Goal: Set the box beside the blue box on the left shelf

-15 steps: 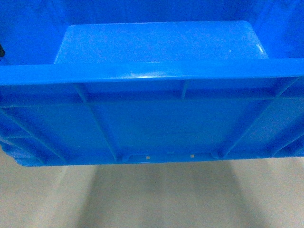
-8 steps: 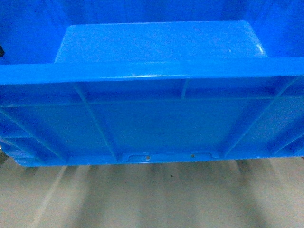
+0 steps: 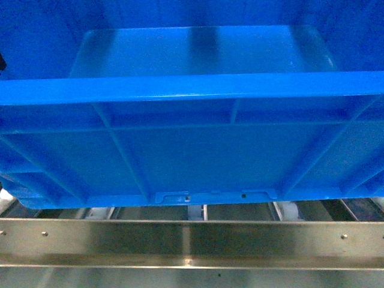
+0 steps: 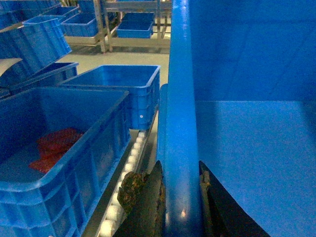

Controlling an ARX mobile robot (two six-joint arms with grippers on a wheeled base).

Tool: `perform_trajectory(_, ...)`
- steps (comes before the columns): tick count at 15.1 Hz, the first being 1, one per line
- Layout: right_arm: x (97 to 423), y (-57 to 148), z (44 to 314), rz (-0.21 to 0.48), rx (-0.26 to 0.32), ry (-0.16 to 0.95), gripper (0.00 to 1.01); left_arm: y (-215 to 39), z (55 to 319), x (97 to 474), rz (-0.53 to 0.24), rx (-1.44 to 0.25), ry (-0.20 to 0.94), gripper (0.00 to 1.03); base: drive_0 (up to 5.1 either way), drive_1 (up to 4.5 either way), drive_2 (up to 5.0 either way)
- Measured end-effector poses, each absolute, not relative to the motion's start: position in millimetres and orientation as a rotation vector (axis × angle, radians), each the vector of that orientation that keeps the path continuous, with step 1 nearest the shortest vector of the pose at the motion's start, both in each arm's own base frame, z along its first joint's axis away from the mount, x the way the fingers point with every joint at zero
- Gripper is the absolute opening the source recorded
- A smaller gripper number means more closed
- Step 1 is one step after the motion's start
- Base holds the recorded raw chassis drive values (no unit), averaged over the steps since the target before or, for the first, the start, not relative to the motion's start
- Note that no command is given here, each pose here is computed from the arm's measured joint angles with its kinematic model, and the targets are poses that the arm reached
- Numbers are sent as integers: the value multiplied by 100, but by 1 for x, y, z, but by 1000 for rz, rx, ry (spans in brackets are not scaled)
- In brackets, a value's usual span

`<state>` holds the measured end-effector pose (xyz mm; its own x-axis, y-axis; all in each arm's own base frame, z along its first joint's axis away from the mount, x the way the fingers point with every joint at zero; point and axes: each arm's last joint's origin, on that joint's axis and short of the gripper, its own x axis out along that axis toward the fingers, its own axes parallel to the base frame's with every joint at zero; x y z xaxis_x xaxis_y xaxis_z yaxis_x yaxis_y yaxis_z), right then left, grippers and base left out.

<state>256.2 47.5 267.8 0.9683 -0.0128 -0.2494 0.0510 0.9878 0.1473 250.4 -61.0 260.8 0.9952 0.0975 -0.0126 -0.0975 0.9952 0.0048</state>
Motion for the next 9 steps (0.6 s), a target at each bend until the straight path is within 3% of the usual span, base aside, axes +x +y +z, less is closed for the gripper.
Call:
perform_trajectory(3, 256, 48, 268, -32, 154, 251, 14, -61, 261, 250, 98, 5, 13, 11, -5, 429, -438)
perform_trajectory(9, 257, 48, 267, -32, 152, 255, 14, -61, 260, 251, 97, 5, 15, 11, 0, 0, 0)
